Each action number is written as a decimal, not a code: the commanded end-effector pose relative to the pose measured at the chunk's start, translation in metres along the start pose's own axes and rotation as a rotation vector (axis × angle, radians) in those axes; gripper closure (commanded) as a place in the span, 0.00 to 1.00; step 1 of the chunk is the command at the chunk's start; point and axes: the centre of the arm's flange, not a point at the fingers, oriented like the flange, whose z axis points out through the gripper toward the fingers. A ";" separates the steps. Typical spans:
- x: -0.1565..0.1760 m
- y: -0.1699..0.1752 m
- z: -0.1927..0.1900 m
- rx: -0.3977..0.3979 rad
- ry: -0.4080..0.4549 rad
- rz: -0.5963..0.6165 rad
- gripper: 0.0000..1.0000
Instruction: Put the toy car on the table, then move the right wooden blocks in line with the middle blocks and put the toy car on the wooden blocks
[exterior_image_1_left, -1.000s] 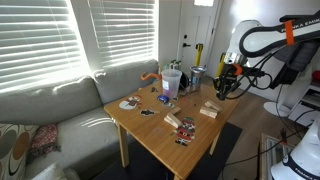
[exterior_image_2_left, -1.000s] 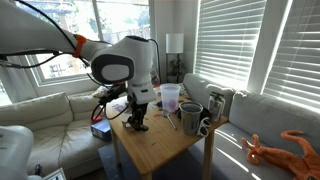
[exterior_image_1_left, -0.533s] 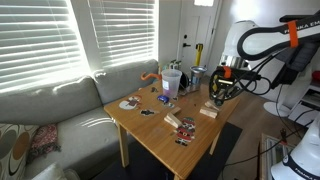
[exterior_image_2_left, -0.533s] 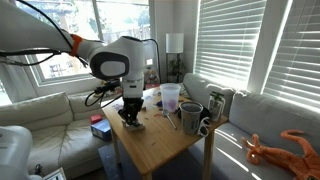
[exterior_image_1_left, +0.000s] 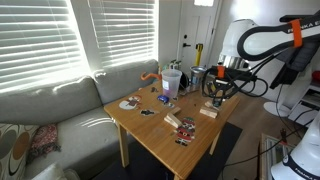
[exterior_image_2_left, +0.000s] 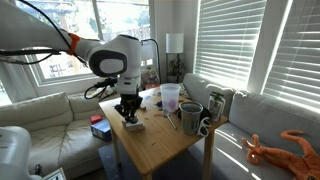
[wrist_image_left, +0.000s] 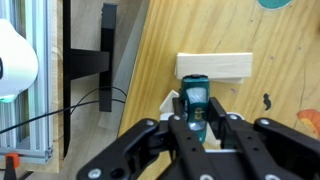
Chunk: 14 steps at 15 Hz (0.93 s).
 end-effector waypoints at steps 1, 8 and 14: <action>-0.016 -0.002 -0.002 0.020 0.002 0.057 0.93; -0.022 -0.006 0.004 0.032 0.028 0.113 0.93; -0.022 -0.007 0.012 0.018 0.041 0.137 0.93</action>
